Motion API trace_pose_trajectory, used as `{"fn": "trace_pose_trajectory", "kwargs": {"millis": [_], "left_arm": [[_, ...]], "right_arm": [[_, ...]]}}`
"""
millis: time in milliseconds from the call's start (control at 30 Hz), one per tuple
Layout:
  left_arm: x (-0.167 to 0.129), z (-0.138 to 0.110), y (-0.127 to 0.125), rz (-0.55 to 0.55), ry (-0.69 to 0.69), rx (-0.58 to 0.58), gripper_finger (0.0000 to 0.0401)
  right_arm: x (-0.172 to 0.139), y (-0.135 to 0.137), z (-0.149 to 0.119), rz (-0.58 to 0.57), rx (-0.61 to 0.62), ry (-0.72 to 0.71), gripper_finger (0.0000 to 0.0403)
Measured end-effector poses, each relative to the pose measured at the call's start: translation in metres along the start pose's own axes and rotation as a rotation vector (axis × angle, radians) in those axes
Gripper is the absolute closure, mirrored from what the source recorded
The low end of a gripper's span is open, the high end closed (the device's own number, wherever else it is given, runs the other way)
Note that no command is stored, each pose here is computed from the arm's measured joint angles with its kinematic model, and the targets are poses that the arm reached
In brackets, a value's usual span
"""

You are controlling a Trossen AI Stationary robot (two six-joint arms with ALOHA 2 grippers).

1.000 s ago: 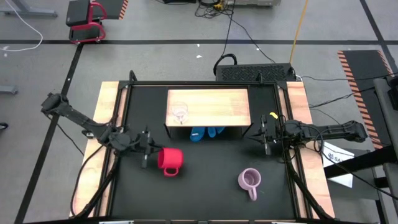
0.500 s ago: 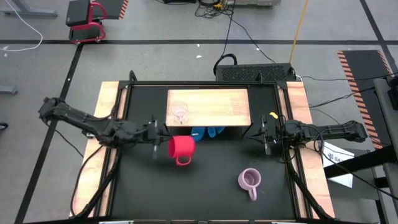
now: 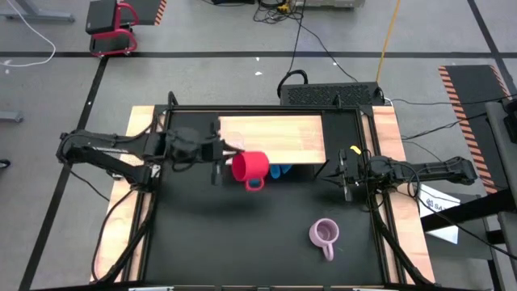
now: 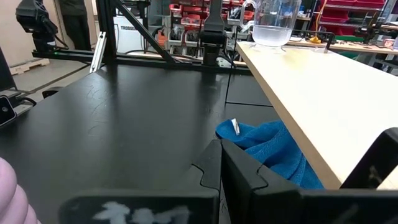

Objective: Stack small to large cups/mugs on shelf
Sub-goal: Put the red mug on the shelf

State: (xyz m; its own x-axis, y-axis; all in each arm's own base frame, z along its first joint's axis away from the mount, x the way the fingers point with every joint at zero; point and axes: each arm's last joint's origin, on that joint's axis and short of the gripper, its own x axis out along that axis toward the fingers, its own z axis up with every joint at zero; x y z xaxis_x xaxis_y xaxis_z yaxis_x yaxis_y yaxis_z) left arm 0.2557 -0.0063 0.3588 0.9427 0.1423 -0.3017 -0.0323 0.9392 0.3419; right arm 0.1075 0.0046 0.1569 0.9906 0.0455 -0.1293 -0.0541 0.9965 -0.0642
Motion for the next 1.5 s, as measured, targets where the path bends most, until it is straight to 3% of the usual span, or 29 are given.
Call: {"fn": "trace_pose_trajectory", "kwargs": {"millis": [500,1033,1500], "left_arm": [[0.004,0.015,0.092,-0.007,-0.073,-0.084,0.0397],[0.028,0.033,0.138,-0.033,-0.093,-0.088,0.0397],[0.025,0.021,0.168,0.010,-0.125,-0.138,0.0397]], "right_arm": [[0.000,0.000,0.000,0.000,0.000,0.000,0.0403],[0.000,0.000,0.000,0.000,0.001,0.000,0.0403],[0.000,0.000,0.000,0.000,0.001,-0.001,0.0403]]}}
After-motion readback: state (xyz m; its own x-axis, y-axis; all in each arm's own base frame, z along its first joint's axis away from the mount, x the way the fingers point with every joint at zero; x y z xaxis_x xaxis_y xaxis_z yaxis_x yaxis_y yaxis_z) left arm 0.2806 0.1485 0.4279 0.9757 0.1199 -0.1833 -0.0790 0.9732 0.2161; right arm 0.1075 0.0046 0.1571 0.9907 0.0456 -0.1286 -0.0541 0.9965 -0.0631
